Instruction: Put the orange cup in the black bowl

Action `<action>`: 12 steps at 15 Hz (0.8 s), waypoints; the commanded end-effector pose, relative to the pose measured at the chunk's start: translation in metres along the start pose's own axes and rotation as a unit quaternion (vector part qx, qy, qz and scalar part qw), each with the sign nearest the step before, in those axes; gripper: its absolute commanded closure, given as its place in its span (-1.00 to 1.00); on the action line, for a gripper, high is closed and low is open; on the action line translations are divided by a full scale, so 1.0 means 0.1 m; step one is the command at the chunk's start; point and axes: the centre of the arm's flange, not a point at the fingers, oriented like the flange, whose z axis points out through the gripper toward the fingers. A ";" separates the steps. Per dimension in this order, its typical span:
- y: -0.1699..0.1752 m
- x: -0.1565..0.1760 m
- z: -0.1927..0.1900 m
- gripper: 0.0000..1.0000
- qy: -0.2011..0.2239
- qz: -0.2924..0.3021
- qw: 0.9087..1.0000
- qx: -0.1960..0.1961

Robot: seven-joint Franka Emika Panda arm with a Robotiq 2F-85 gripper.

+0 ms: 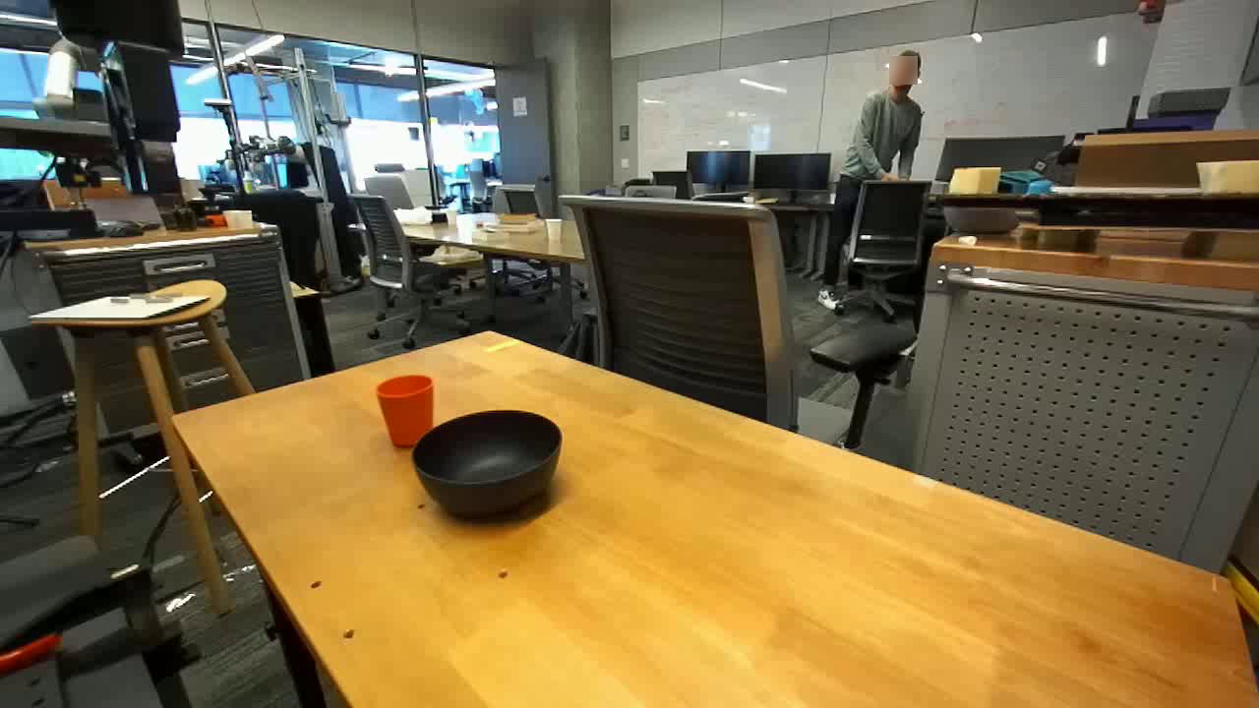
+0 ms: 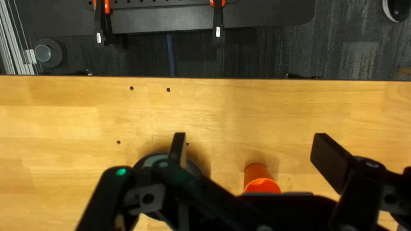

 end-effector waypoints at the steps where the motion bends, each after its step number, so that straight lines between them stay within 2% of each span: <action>1: 0.00 0.00 -0.01 -1.00 0.002 0.000 1.000 0.001; 11: -0.01 0.00 -0.06 -1.00 0.006 -0.001 1.000 0.002; 12: 0.00 0.14 0.01 -1.00 -0.001 -0.012 1.000 0.016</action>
